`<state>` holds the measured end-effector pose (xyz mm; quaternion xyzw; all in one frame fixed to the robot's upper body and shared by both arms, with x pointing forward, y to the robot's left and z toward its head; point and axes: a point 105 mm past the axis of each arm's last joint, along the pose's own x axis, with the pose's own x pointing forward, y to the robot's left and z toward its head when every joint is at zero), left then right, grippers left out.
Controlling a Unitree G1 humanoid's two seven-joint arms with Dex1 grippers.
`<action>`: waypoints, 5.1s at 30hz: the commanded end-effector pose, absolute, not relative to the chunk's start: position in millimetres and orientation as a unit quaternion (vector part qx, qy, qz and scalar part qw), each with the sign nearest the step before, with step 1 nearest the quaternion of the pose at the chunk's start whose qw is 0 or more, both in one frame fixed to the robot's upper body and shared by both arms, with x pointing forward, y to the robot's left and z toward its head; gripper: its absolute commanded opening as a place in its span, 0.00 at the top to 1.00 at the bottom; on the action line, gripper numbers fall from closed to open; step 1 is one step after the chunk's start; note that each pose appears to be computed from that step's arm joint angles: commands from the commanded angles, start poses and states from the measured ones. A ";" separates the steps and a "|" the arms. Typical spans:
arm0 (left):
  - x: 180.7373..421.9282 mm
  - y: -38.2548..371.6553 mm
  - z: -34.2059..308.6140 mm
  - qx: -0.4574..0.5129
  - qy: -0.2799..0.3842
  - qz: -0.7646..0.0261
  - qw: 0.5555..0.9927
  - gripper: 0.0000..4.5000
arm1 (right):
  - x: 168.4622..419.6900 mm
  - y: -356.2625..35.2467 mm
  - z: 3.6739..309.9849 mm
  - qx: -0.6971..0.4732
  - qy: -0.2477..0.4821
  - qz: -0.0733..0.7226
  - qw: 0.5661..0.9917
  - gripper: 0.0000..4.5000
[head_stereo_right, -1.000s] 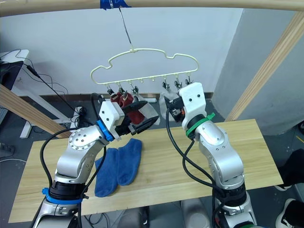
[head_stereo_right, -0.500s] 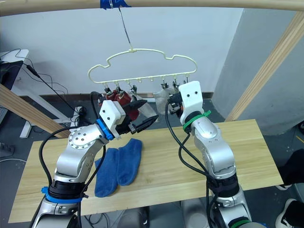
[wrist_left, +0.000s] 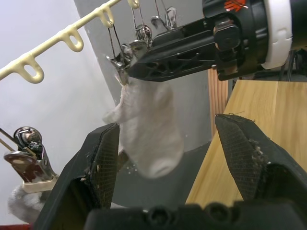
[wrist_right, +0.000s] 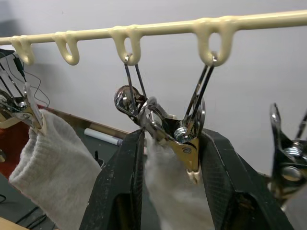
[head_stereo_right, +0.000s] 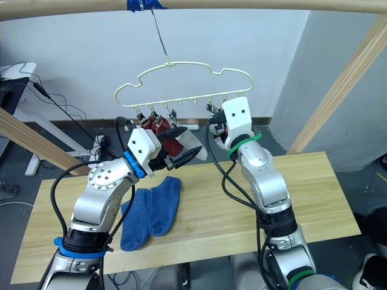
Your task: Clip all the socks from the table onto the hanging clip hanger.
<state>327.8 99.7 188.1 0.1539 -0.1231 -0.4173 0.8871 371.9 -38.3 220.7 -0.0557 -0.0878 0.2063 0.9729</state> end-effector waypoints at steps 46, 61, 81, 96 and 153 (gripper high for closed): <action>320.6 95.6 186.9 0.174 -0.137 -0.421 0.880 0.22 | 373.1 -21.6 241.5 -0.096 -0.150 0.231 0.956 0.62; 317.1 100.1 176.3 0.175 -0.126 -0.418 0.882 0.22 | 373.6 -20.6 241.1 -0.094 -0.152 0.234 0.956 0.95; 314.6 100.1 169.4 0.184 -0.117 -0.418 0.882 0.22 | 375.0 -21.9 237.8 -0.089 -0.140 0.232 0.958 0.64; 315.0 99.6 169.3 0.187 -0.116 -0.419 0.881 0.22 | 373.0 -17.5 241.0 -0.107 -0.150 0.243 0.952 0.64; 318.2 168.0 2.0 0.117 0.211 -0.154 0.958 0.72 | 371.9 -17.4 239.2 -0.097 -0.138 0.252 0.953 0.97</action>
